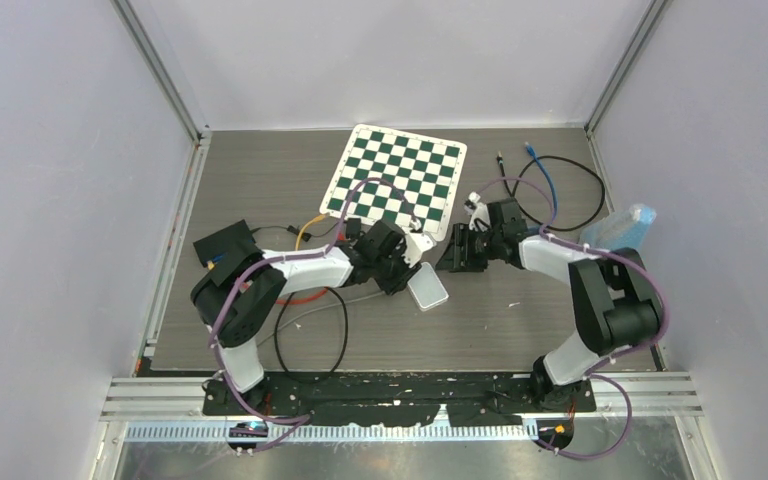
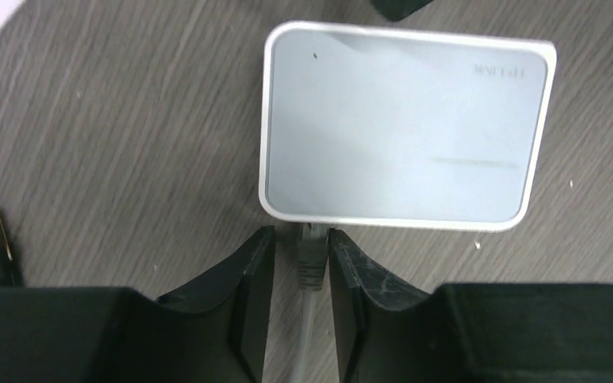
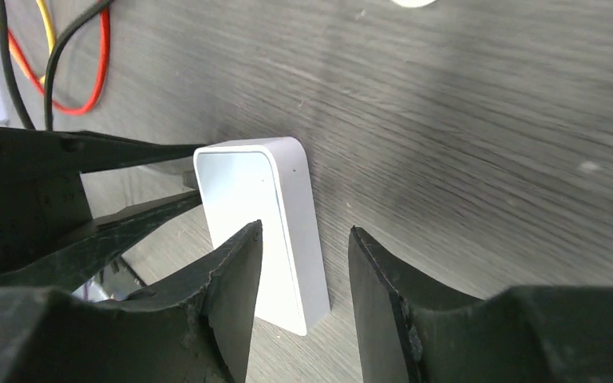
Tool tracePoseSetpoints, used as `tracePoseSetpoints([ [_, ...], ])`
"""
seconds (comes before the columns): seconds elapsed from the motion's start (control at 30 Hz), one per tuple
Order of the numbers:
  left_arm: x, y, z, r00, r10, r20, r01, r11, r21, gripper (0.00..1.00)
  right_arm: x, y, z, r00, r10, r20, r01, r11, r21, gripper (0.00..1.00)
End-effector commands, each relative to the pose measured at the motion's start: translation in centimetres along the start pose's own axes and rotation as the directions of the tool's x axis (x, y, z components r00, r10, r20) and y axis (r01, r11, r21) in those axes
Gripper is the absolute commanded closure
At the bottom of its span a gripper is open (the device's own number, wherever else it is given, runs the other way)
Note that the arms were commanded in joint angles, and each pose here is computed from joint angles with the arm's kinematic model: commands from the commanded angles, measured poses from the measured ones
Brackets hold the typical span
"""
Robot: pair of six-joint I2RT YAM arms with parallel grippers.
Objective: Insert the plug into the switch port
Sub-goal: Insert the connector into the switch port.
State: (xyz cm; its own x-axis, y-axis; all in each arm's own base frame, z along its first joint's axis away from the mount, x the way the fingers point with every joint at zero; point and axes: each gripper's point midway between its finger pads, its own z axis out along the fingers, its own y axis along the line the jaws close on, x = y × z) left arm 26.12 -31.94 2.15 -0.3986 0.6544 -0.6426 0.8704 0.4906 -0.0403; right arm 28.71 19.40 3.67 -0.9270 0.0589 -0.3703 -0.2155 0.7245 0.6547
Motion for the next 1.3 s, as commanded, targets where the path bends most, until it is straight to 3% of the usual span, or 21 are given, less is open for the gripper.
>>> tracePoseSetpoints([
  [0.0, -4.3, 0.5, 1.0, 0.996, 0.009, 0.092, -0.009, 1.000, 0.005, 0.69, -6.2, -0.3, -4.3, 0.968, -0.114, 0.224, 0.061, 0.971, 0.231, 0.49],
  [0.17, -7.9, 0.8, 1.8, 0.990, 0.020, 0.139, -0.023, 1.000, 0.018, 0.69, -10.8, -1.0, -9.3, 0.901, -0.278, 0.332, 0.109, 0.887, 0.449, 0.49],
  [0.3, -8.7, 0.4, 1.9, 0.988, 0.027, 0.154, -0.034, 0.998, 0.046, 0.64, -13.5, -3.7, -12.9, 0.866, -0.351, 0.356, 0.053, 0.772, 0.633, 0.49],
  [0.43, -9.0, -0.1, -0.2, 0.983, 0.025, 0.182, -0.035, 0.998, 0.051, 0.56, -15.7, -6.8, -14.8, 0.866, -0.404, 0.294, 0.049, 0.654, 0.755, 0.48],
  [0.5, -9.6, -0.4, -2.0, 0.976, 0.018, 0.218, -0.028, 0.999, 0.045, 0.53, -16.8, -7.9, -14.9, 0.874, -0.421, 0.243, 0.094, 0.637, 0.765, 0.48],
  [0.7, -10.8, -0.7, -8.3, 0.951, 0.001, 0.309, 0.002, 1.000, -0.008, 0.44, -20.7, -10.9, -12.6, 0.909, -0.371, 0.191, 0.138, 0.700, 0.701, 0.49],
  [0.73, -10.7, -0.5, -9.2, 0.948, 0.009, 0.319, 0.000, 1.000, -0.028, 0.35, -21.9, -10.5, -12.7, 0.900, -0.395, 0.186, 0.166, 0.704, 0.690, 0.49],
  [0.77, -10.5, -0.3, -10.1, 0.945, 0.022, 0.325, -0.004, 0.999, -0.054, 0.06, -21.5, -11.1, -11.4, 0.913, -0.382, 0.146, 0.197, 0.723, 0.662, 0.49],
  [0.8, -10.1, 0.0, -10.8, 0.944, 0.037, 0.327, -0.011, 0.996, -0.083, 0.01, -22.4, -10.6, -11.4, 0.897, -0.423, 0.124, 0.252, 0.722, 0.644, 0.49],
  [0.9, -9.8, 1.2, -12.9, 0.937, 0.037, 0.348, 0.025, 0.985, -0.173, 0.00, -20.8, -9.6, -8.6, 0.869, -0.494, 0.003, 0.432, 0.764, 0.479, 0.49],
  [0.97, -10.0, 1.1, -14.0, 0.930, 0.006, 0.367, 0.063, 0.982, -0.176, 0.00, -20.2, -9.2, -8.2, 0.818, -0.573, -0.046, 0.538, 0.734, 0.415, 0.49],
  [1.0, -10.0, 1.0, -14.7, 0.927, -0.004, 0.375, 0.075, 0.981, -0.176, 0.00, -19.9, -8.9, -8.0, 0.766, -0.639, -0.074, 0.616, 0.695, 0.371, 0.49],
  [1.1, -9.5, 1.5, -16.9, 0.917, -0.009, 0.398, 0.106, 0.969, -0.222, 0.01, -19.6, -8.6, -7.9, 0.675, -0.729, -0.113, 0.720, 0.618, 0.316, 0.47],
  [1.27, -9.2, 1.3, -19.8, 0.906, 0.036, 0.422, 0.079, 0.965, -0.251, 0.01, -17.9, -10.2, -7.1, 0.632, -0.746, -0.208, 0.772, 0.585, 0.248, 0.44],
])
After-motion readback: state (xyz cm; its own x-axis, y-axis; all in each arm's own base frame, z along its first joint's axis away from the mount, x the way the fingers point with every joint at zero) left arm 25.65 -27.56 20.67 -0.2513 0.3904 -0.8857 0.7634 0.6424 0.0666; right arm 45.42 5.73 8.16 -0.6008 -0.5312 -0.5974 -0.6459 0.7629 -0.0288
